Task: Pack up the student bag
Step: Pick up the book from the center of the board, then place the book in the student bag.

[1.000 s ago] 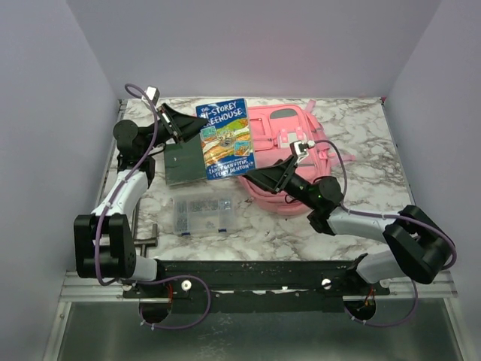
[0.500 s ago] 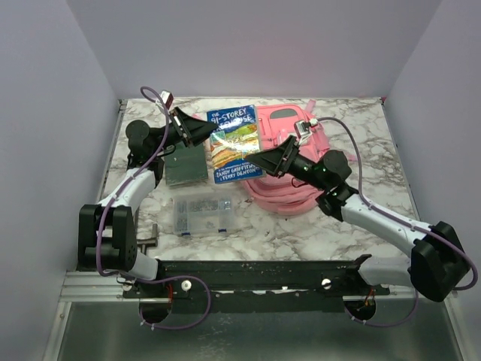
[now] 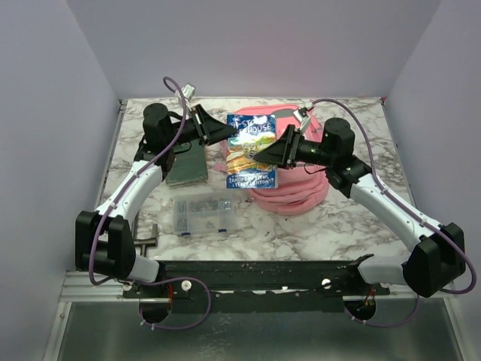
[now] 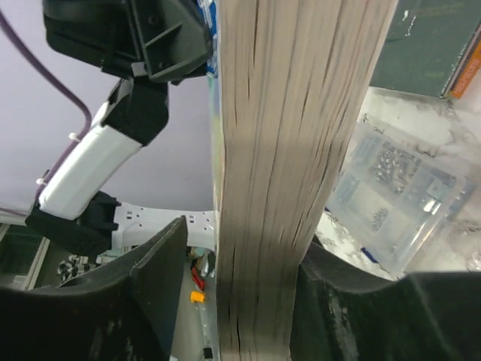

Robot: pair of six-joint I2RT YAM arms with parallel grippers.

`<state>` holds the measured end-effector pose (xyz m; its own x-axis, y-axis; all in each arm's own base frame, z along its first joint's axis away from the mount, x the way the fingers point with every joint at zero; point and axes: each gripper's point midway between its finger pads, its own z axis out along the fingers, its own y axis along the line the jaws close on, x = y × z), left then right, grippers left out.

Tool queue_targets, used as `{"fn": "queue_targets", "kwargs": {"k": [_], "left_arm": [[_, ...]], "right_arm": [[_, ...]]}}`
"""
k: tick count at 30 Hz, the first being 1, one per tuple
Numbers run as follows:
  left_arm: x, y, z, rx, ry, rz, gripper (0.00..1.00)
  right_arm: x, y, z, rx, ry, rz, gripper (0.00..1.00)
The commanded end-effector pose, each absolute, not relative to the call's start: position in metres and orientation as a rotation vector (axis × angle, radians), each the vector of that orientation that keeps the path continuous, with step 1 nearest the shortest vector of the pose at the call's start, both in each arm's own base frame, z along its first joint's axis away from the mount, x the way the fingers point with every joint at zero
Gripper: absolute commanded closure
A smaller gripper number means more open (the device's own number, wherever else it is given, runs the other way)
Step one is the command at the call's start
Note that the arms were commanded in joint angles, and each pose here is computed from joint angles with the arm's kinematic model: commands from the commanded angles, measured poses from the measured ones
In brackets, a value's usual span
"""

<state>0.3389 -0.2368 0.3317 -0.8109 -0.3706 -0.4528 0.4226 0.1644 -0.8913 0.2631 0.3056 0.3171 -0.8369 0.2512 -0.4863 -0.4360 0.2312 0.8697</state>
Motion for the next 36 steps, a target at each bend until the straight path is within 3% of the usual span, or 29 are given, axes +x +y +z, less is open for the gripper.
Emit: {"fn": "queue_targets", "kwargs": {"k": [1, 4, 7, 9, 12, 16, 18, 21, 25, 30, 36], "left_arm": [[0.318, -0.247, 0.332, 0.221, 1.878, -1.617, 1.00], [0.311, -0.256, 0.334, 0.295, 1.887, -1.557, 1.00], [0.303, -0.266, 0.330, 0.355, 1.906, -1.504, 1.00], [0.308, -0.266, 0.321, 0.337, 1.946, -1.433, 0.99], [0.322, -0.257, 0.306, 0.288, 2.015, -1.291, 0.78], [0.340, -0.235, 0.294, 0.218, 2.038, -1.020, 0.50], [0.342, -0.230, 0.294, 0.242, 2.009, -0.895, 0.44], [0.337, -0.237, 0.289, 0.370, 1.954, -0.698, 0.41], [0.314, -0.276, 0.264, 0.652, 1.872, -0.558, 0.40], [0.267, -0.346, 0.207, 0.993, 1.900, -0.624, 0.40], [0.256, -0.397, 0.155, 1.077, 2.034, -0.655, 0.40]], "right_arm": [[0.248, 0.300, 0.325, -0.317, 1.939, 1.713, 0.51], [0.237, 0.298, 0.316, -0.340, 1.904, 1.766, 0.58], [0.235, 0.294, 0.307, -0.300, 1.884, 1.752, 0.87], [0.234, 0.289, 0.300, -0.262, 1.894, 1.719, 0.99], [0.246, 0.272, 0.282, -0.159, 1.956, 1.499, 0.99], [0.287, 0.182, 0.235, 0.201, 2.083, 0.764, 1.00], [0.292, 0.124, 0.222, 0.353, 2.061, 0.415, 1.00], [0.285, 0.067, 0.223, 0.450, 2.001, 0.101, 1.00], [0.270, 0.027, 0.233, 0.548, 1.925, -0.086, 1.00], [0.256, 0.005, 0.259, 0.619, 1.800, -0.101, 1.00], [0.239, 0.002, 0.289, 0.602, 1.715, 0.003, 1.00]]}}
